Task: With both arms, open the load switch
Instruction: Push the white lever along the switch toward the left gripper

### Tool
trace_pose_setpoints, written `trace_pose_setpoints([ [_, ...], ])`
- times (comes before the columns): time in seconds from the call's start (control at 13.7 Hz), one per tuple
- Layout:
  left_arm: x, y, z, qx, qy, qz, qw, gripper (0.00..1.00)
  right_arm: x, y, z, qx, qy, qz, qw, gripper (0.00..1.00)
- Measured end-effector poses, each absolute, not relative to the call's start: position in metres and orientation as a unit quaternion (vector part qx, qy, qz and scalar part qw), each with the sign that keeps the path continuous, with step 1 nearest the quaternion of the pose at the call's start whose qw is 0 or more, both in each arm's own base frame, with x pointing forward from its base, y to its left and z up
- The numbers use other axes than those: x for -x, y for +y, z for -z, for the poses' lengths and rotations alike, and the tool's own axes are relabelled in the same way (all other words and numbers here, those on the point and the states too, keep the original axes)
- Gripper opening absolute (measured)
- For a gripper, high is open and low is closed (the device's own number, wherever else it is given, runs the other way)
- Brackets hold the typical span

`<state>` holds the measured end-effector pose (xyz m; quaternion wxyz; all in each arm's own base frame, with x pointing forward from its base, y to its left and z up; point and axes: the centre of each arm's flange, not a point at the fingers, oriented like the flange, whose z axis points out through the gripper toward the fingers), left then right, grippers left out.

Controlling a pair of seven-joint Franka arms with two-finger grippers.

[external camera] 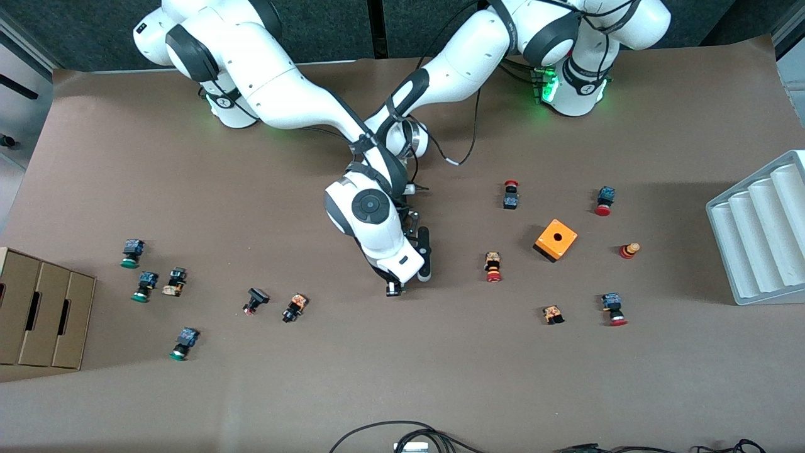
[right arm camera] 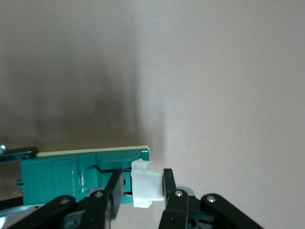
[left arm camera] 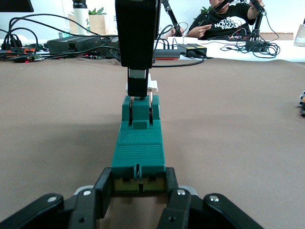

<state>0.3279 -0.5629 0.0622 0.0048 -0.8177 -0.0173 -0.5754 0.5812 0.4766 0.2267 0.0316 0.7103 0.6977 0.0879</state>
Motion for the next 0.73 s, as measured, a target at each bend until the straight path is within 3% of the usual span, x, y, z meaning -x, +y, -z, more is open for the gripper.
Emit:
trace_pose_setpoints([
  [0.73,-0.3279,-0.5629,-0.0622,0.818,-0.017,0.575,0.005,0.48,-0.5786,0.4747,-0.2325,-0.712,0.698,-0.066,0.029,0.41],
])
